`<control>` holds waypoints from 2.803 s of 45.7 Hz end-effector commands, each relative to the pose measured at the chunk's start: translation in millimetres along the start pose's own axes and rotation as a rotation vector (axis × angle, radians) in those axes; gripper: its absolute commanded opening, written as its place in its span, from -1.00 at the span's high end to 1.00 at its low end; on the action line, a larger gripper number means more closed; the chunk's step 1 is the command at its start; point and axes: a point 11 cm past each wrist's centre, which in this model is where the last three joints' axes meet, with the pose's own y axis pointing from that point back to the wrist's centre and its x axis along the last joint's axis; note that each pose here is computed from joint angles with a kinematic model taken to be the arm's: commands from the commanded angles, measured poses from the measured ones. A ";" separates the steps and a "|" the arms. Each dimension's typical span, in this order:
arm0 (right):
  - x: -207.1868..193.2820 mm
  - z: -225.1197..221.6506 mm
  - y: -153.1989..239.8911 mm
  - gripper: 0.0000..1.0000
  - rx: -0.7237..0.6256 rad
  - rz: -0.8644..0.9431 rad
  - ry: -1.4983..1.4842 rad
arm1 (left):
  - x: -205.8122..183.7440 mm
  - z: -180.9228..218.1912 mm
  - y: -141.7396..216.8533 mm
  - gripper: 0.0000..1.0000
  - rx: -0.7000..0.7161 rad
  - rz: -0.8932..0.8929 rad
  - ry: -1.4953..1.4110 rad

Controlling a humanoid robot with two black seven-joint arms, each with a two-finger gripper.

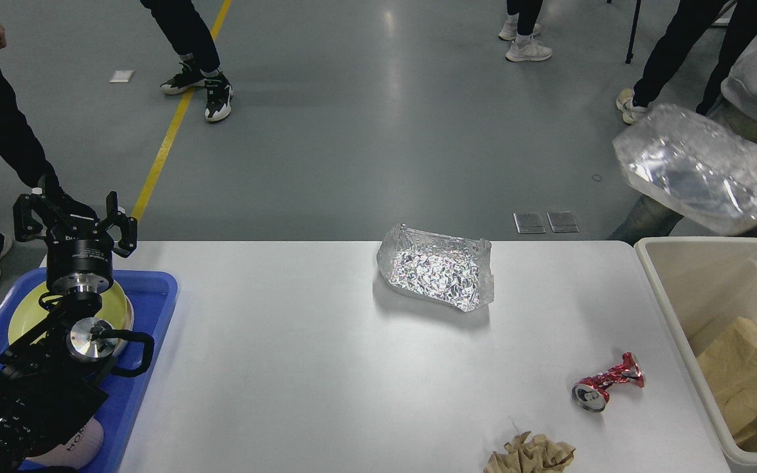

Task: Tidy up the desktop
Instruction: 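Lift the foil packet and drop it into the white bin, then move the right gripper to the remaining foil packet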

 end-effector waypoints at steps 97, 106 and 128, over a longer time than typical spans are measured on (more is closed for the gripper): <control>-138.9 -267.5 179.9 -1.00 0.471 -0.659 0.482 | 0.3 -0.1 0.2 -0.93 0.001 0.001 -0.001; -183.3 -265.5 116.6 -1.00 0.434 -0.716 0.445 | 0.3 -0.1 0.2 -0.93 0.001 0.001 -0.001; -259.8 -202.4 -12.2 -1.00 0.293 -0.565 0.309 | -0.1 -0.3 0.1 -0.93 0.001 0.000 0.000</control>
